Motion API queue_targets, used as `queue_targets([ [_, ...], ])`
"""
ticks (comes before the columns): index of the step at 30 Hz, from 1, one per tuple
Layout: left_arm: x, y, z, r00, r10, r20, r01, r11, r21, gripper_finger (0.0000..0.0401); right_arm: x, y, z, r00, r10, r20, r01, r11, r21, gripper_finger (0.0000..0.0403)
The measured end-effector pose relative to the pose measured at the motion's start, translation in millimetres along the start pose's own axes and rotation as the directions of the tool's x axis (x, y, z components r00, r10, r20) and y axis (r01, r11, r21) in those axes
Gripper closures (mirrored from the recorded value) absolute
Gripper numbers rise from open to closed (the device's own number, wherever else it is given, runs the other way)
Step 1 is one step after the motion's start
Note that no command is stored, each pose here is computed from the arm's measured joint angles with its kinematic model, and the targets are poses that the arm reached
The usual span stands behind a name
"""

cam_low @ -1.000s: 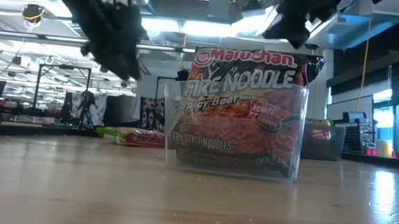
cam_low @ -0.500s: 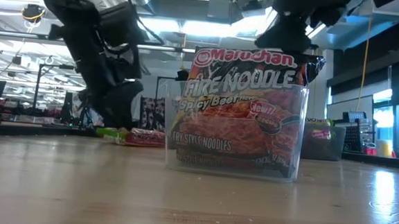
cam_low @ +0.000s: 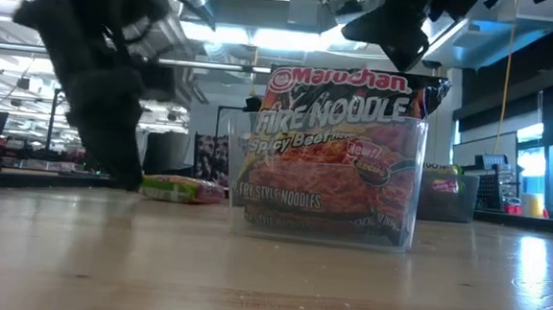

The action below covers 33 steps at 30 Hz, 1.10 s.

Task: Sort Maruchan noodles
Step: Put the green noodle pack into the black bin

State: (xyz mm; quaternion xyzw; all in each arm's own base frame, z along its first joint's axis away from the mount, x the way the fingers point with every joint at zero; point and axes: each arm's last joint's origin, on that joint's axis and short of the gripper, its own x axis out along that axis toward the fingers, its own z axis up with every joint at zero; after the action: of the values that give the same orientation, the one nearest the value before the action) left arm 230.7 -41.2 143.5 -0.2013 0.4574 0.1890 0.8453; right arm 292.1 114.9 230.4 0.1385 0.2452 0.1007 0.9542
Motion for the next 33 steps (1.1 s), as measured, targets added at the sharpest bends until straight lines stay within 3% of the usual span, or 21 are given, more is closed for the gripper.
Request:
queue_targets([
  [5,-24.9,1.3,12.0,0.97,0.075,0.233,-0.061,0.996,-0.07,0.0186,0.7,-1.4,1.2,0.999,-0.031,0.022,0.031,0.999,-0.012,0.0166],
  [9,-42.2,12.1,27.2,0.859,0.251,0.446,-0.174,0.963,-0.207,0.0186,1.0,-3.3,1.2,0.995,-0.089,0.041,0.09,0.996,-0.015,0.0166],
  [12,-44.6,24.4,36.9,0.772,0.388,0.504,-0.277,0.918,-0.283,0.0186,1.0,-3.3,1.3,0.995,-0.09,0.042,0.091,0.996,-0.015,0.0166],
  [15,-37.5,39.8,46.4,0.741,0.469,0.481,-0.348,0.88,-0.322,0.0186,1.0,-3.8,1.6,0.993,-0.106,0.05,0.108,0.994,-0.032,0.0166],
  [19,-21.3,60.1,58.1,0.767,0.491,0.413,-0.353,0.861,-0.367,0.0186,0.9,-4.4,1.7,0.99,-0.128,0.057,0.131,0.99,-0.056,0.0166],
  [26,16.6,84.2,60.9,0.847,0.468,0.251,-0.386,0.867,-0.314,0.0186,0.8,-5.0,1.7,0.987,-0.145,0.063,0.15,0.986,-0.075,0.0166],
  [29,28.6,85.8,57.3,0.868,0.454,0.202,-0.388,0.873,-0.294,0.0186,0.8,-5.0,1.7,0.987,-0.145,0.063,0.15,0.986,-0.077,0.0166],
  [33,32.7,71.1,52.6,0.911,0.366,0.189,-0.319,0.917,-0.241,0.0186,0.9,-5.1,0.4,0.989,-0.139,0.046,0.142,0.987,-0.08,0.0166],
])
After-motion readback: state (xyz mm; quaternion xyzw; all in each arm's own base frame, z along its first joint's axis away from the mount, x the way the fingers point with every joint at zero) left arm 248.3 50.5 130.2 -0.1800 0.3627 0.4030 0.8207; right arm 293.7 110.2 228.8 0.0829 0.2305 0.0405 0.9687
